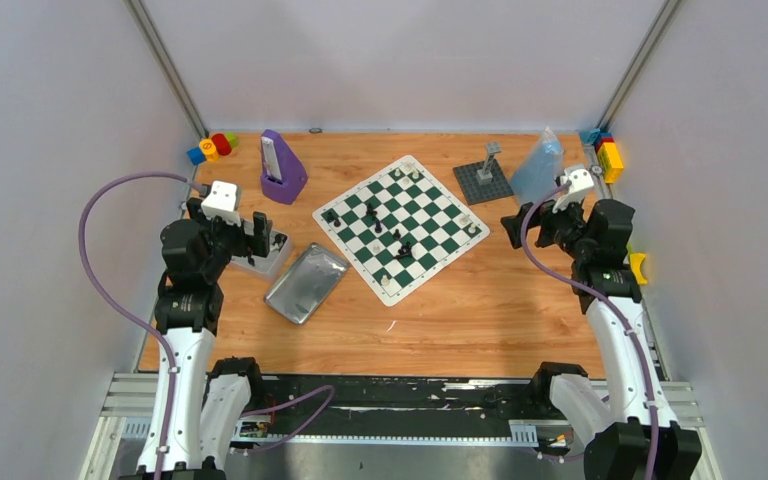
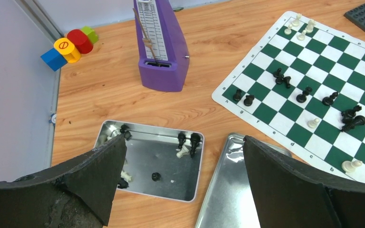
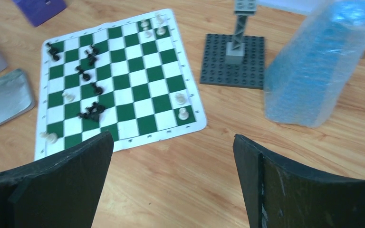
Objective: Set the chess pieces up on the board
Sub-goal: Adjust the chessboard at the center of the board.
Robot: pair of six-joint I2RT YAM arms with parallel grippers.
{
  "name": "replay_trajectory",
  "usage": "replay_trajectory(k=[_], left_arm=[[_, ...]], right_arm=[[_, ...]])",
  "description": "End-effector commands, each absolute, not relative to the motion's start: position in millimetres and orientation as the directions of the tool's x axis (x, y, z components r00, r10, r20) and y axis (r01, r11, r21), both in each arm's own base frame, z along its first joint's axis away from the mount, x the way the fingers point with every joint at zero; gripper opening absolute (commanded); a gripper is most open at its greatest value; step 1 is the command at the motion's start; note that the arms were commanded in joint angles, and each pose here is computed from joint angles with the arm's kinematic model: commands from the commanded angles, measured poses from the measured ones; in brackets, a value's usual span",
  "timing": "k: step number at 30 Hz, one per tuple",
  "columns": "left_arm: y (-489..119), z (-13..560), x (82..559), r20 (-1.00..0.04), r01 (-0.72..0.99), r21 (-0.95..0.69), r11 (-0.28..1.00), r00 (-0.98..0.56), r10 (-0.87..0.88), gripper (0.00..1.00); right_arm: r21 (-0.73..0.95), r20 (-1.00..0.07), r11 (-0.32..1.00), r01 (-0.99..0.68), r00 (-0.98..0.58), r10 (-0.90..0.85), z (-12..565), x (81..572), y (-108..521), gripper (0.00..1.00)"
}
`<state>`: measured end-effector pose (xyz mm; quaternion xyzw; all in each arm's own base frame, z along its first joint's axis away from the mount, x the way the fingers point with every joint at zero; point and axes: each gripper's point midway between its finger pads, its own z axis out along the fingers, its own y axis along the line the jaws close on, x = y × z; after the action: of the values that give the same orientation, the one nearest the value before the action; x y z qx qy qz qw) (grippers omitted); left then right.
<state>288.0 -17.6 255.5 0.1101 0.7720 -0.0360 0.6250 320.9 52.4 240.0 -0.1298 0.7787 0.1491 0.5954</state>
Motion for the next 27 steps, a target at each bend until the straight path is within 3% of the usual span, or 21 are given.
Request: replay_trajectory(k=[1, 5, 13, 27], left_arm=[[-17, 260, 288, -0.974, 0.217, 0.112, 0.970, -0.169, 0.150, 1.00], [-18, 255, 290, -0.972, 0.228, 0.105, 0.968, -0.185, 0.148, 1.00], [-21, 247, 294, -0.967, 0.246, 0.091, 0.965, -0.211, 0.145, 1.00], [-20, 243, 295, -0.964, 0.245, 0.092, 0.965, -0.222, 0.149, 1.00]], right_arm=[[0.060, -0.974, 0.769, -0.636, -0.207, -0.095, 252, 293, 94, 1.00], [0.076, -0.959, 0.708, -0.702, -0.246, -0.141, 231, 289, 118, 1.00], [-0.160, -0.895, 0.650, -0.743, -0.168, -0.413, 168, 309, 186, 0.96], [-0.341, -0.782, 0.521, -0.782, -0.072, -0.619, 98, 338, 283, 0.92]])
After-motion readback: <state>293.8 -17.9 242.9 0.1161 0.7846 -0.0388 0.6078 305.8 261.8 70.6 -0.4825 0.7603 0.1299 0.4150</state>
